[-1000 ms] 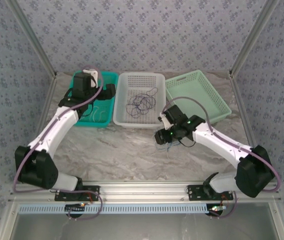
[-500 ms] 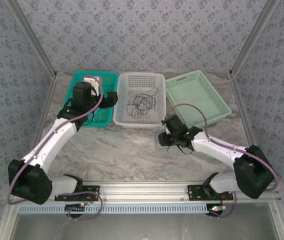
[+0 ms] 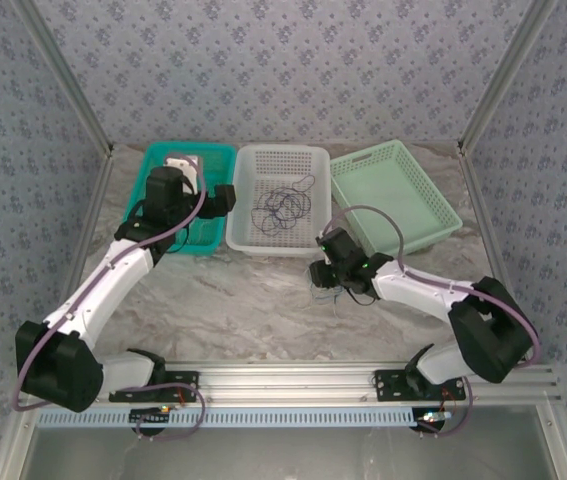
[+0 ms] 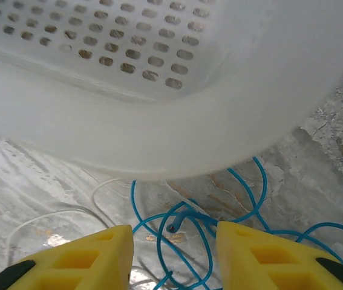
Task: Untangle the cables
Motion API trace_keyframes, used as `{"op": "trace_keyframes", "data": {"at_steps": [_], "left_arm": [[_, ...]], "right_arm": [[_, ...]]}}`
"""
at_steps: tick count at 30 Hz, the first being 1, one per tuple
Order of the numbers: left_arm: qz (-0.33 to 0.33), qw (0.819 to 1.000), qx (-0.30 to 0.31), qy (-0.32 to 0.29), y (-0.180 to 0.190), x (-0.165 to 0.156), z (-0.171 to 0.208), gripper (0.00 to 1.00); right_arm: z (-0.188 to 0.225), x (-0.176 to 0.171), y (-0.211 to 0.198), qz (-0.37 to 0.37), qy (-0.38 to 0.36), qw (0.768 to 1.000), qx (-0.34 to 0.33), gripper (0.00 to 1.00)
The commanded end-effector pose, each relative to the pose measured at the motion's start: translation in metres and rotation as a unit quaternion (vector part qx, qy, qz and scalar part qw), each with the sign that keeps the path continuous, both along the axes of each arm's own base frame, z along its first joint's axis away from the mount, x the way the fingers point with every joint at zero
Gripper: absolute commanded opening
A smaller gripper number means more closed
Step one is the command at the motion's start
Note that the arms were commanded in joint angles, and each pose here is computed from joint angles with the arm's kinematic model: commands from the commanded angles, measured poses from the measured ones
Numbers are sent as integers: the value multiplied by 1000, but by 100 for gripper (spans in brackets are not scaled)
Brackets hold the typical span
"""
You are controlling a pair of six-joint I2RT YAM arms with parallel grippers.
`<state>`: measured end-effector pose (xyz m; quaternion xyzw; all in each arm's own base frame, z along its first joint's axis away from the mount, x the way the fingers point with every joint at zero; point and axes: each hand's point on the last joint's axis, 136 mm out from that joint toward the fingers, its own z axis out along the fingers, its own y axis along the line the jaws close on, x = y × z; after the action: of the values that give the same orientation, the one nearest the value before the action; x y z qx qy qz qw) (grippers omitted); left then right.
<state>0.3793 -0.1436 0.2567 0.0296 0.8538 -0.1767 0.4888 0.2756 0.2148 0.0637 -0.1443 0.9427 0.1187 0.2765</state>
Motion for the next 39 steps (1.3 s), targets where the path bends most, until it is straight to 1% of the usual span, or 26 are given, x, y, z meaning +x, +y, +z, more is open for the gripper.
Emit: {"op": "trace_keyframes", "data": {"at_steps": [1,6,8,12,16,18,21,23,27,28,32,36,39], "left_arm": [[4,1000,-13,-19,-1,-1,11,99],[4,1000,-11,-23,-1,-2,12,99],[4,1000,-11,-22,-1,-1,10,99],[3,1000,-14,-17,-2,-1,7,99],[3,1000,-15,-19,-2,-2,7,99],[3,1000,-15,-20,-2,-2,8,99],[4,1000,-15,-20,-2,-2,8,99],[4,1000,-15,-19,-2,-2,8,99],[4,1000,-16,-17,-2,-3,7,99],[4,1000,-17,-17,-2,-3,6,99],[2,1000,-19,-15,-4,-3,3,99],[-13,1000,-18,-21,-14,-3,4,99],[-35,999,-13,-33,-28,-5,7,99]], "right_arm": [[3,12,5,-7,-11,1000,0,37],[6,18,5,-10,-28,1000,0,32],[7,21,5,-15,-34,999,0,33],[6,21,5,-20,-38,999,3,39],[4,24,3,-31,-43,999,3,36],[5,24,4,-33,-46,998,6,32],[7,25,5,-33,-48,998,7,22],[7,22,4,-30,-44,999,5,13],[13,11,1,-24,-37,999,3,2],[17,7,-1,-23,-38,999,5,0],[41,-9,-8,-17,-40,999,20,0],[83,-25,-3,18,-47,996,69,0],[114,-39,5,52,-43,992,102,0]]}}
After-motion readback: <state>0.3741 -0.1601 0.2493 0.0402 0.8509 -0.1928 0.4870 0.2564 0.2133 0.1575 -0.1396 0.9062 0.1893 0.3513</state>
